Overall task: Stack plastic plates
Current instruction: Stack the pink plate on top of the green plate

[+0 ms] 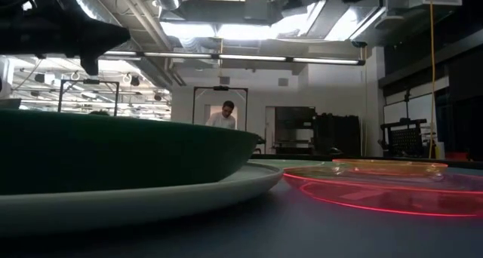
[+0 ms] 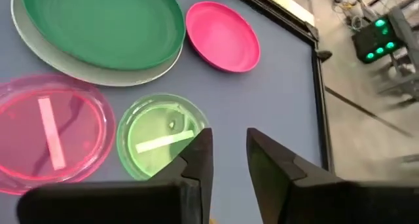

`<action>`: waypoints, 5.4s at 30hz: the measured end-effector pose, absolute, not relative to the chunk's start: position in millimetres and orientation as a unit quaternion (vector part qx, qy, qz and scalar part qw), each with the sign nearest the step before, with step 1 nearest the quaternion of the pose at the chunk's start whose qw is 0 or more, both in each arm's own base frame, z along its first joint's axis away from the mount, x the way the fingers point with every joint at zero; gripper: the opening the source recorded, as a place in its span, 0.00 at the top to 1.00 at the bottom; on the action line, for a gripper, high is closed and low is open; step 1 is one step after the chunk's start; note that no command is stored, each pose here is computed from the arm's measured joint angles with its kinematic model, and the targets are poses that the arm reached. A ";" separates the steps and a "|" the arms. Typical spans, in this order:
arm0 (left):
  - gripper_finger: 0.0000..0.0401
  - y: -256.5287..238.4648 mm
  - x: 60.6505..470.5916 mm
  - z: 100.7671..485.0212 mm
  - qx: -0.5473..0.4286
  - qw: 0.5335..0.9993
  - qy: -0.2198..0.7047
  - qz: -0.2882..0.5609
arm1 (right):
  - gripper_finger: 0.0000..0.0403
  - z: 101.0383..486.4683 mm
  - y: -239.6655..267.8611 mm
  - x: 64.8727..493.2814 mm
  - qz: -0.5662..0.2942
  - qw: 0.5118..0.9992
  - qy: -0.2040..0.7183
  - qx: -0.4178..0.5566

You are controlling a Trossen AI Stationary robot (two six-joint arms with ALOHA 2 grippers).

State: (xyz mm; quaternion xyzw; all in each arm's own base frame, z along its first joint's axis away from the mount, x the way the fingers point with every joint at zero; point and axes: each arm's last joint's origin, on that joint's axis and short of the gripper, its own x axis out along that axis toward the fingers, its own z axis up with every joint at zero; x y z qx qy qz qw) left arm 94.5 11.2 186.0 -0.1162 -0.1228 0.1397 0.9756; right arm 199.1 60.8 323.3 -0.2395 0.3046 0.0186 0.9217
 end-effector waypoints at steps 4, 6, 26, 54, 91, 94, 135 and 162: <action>0.76 12.5 93.3 189.0 -0.121 0.969 -0.142 0.161 | 0.79 304.0 51.3 175.1 0.000 0.938 0.286 -0.198; 0.71 12.9 92.7 190.7 -0.122 0.967 -0.151 0.167 | 0.79 294.2 47.4 165.6 -0.010 0.942 0.278 -0.188; 0.66 22.4 128.0 254.7 -0.129 0.959 -0.052 0.246 | 0.79 273.0 40.7 148.9 -0.023 0.954 0.241 -0.175; 0.66 126.8 169.7 233.9 -0.270 0.839 0.367 0.299 | 0.79 272.8 40.7 148.9 -0.023 0.954 0.242 -0.176; 0.66 151.2 177.4 153.0 -0.321 0.720 0.568 0.236 | 0.79 272.8 40.8 148.8 -0.022 0.953 0.243 -0.178; 0.66 152.1 178.6 146.6 -0.325 0.712 0.578 0.231 | 0.79 272.8 40.8 148.8 -0.022 0.953 0.243 -0.178; 0.99 188.4 182.2 174.8 -0.413 0.752 0.481 0.180 | 0.79 272.9 40.8 148.9 -0.022 0.953 0.243 -0.178; 1.00 77.2 281.1 262.4 -0.364 0.763 0.533 0.038 | 0.79 272.8 40.7 148.8 -0.023 0.953 0.243 -0.177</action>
